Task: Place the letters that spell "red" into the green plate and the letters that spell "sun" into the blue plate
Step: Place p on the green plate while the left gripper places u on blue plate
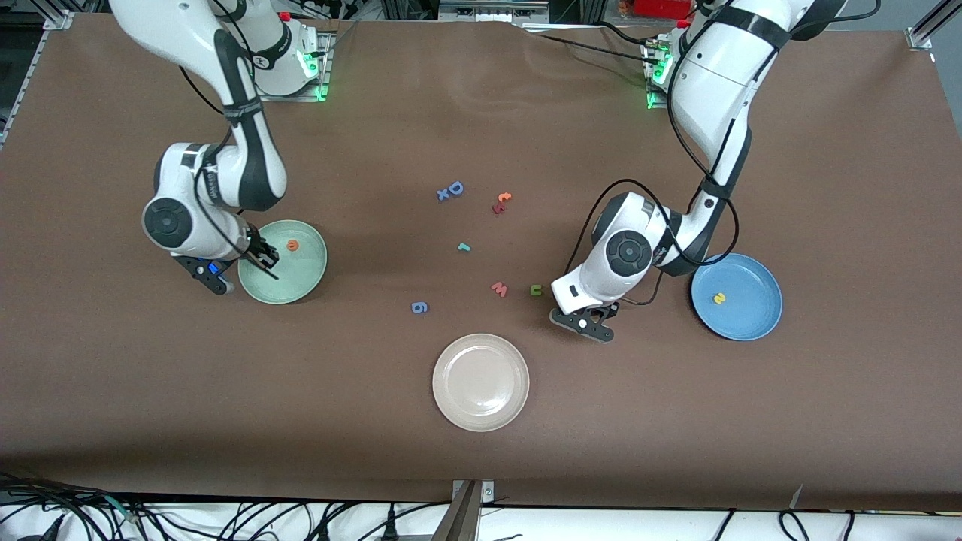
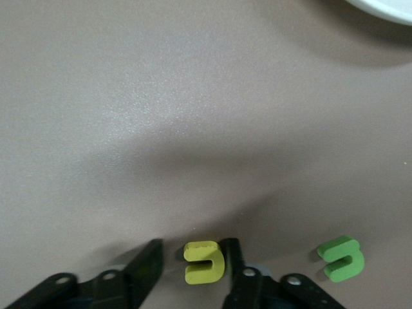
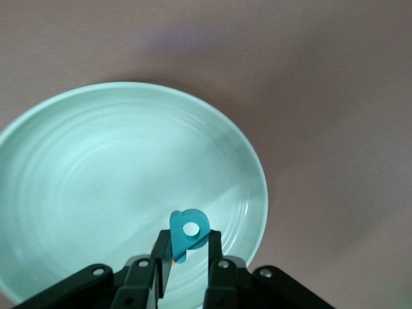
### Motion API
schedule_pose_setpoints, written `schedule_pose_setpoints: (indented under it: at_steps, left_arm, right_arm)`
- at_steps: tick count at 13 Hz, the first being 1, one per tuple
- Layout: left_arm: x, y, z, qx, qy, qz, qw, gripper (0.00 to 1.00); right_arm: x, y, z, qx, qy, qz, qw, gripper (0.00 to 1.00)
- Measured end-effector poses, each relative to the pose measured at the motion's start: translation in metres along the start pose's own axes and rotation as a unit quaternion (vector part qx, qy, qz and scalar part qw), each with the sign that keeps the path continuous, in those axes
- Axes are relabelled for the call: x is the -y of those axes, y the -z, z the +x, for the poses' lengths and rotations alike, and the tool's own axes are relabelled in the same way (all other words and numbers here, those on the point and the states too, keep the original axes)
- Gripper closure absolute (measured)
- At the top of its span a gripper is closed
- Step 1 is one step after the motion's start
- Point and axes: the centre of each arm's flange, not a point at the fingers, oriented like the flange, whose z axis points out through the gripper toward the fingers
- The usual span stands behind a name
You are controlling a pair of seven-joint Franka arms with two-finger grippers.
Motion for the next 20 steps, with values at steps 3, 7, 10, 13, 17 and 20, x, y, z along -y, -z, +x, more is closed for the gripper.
schedule_pose_setpoints:
  at_steps: [3, 7, 10, 13, 17, 20]
  left_arm:
    - [-0.001, 0.001, 0.0, 0.0, -0.001, -0.001, 1.0, 0.61]
    - [0.0, 0.004, 0.001, -0.002, 0.0, -0.001, 1.0, 0.73]
    - [0.013, 0.006, 0.003, -0.003, 0.005, 0.002, 1.0, 0.73]
    - [0.074, 0.033, 0.015, 0.011, -0.032, 0.02, 0.999, 0.73]
    - [0.174, 0.075, 0.012, 0.02, -0.099, 0.043, 0.994, 0.73]
    - [0.238, 0.082, -0.002, 0.03, -0.149, 0.058, 0.987, 0.73]
  right_arm:
    - [-0.01, -0.026, 0.012, 0.02, 0.011, 0.004, 1.0, 0.72]
    - [-0.004, -0.024, 0.01, 0.019, 0.015, 0.006, 1.0, 0.36]
    - [0.012, -0.004, -0.002, 0.027, 0.023, 0.016, 0.999, 0.01]
    - [0.053, 0.028, -0.04, 0.033, -0.011, 0.02, 0.999, 0.0]
    - [0.125, 0.047, -0.125, 0.008, -0.07, 0.024, 0.997, 0.0]
    - [0.172, 0.051, -0.191, -0.03, -0.111, 0.061, 0.991, 0.0]
